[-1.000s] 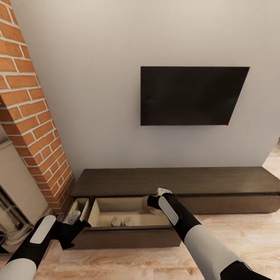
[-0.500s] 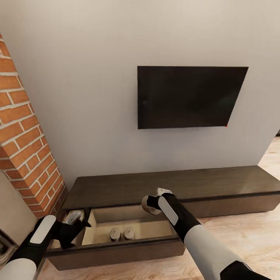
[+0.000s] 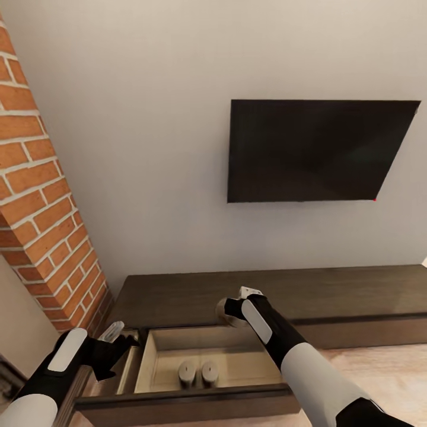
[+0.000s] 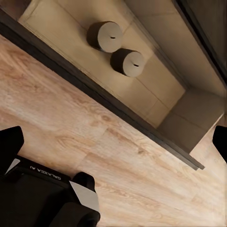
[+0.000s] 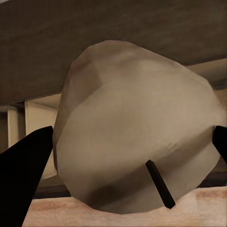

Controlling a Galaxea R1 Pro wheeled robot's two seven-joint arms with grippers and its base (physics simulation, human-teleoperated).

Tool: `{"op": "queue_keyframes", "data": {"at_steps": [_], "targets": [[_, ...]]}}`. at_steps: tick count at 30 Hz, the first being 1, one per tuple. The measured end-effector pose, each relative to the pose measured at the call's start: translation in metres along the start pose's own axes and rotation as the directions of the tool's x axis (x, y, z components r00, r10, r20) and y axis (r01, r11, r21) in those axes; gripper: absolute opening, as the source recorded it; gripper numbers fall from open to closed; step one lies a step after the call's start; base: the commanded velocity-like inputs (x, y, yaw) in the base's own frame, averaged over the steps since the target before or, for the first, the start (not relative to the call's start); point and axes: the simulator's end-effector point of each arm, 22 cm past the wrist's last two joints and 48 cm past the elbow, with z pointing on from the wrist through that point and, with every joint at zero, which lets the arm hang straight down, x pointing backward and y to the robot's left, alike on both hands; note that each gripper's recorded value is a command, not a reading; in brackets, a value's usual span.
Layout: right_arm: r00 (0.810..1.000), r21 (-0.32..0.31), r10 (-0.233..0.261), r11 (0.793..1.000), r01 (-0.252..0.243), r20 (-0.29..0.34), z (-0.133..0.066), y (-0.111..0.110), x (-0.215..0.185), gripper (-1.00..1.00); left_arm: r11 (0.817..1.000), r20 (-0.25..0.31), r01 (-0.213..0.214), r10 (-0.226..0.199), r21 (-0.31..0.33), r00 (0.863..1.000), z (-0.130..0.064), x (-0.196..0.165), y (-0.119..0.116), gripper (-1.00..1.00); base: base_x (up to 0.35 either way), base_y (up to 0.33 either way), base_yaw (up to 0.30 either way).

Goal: Place each of the two pumpkins and all three candles from the living room inside a cabinet in the living room (use any cabinet), then make sure every cabinet is closed, and position the cauldron so it is next to a table in the living room.

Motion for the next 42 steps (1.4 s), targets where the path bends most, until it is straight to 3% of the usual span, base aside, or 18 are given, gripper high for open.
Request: {"op": "queue_keyframes", "data": {"at_steps": [10, 21, 28, 35, 42], "targets": [[1.000, -0.001, -0.001, 1.000, 0.001, 0.000, 0.000, 0.001, 0.000, -1.00, 0.999, -0.008, -0.031, 0.031, -0.013, 0.999, 0.003, 0.006, -0.003, 1.00, 0.298, 0.001, 0.000], [1.000, -0.001, -0.002, 1.000, 0.002, 0.001, 0.000, 0.001, 0.000, -1.00, 0.999, -0.008, -0.034, 0.034, -0.013, 0.999, 0.003, 0.005, -0.002, 1.00, 0.276, 0.000, 0.000], [1.000, -0.002, -0.001, 1.000, 0.001, 0.003, 0.000, 0.002, -0.001, -1.00, 0.999, -0.005, -0.033, 0.033, -0.006, 0.999, 0.002, 0.005, -0.005, 1.00, 0.032, 0.000, 0.000], [1.000, -0.001, 0.001, 1.000, -0.001, 0.001, 0.000, 0.001, 0.000, -1.00, 0.996, 0.058, -0.084, 0.082, 0.038, 0.995, -0.016, -0.011, -0.032, 1.00, 0.001, 0.000, 0.000], [1.000, -0.002, 0.008, 1.000, -0.008, -0.008, 0.006, -0.002, 0.005, -1.00, 0.994, 0.064, -0.096, 0.093, 0.042, 0.994, -0.013, -0.014, -0.034, 1.00, 0.000, 0.000, 0.000]]}}
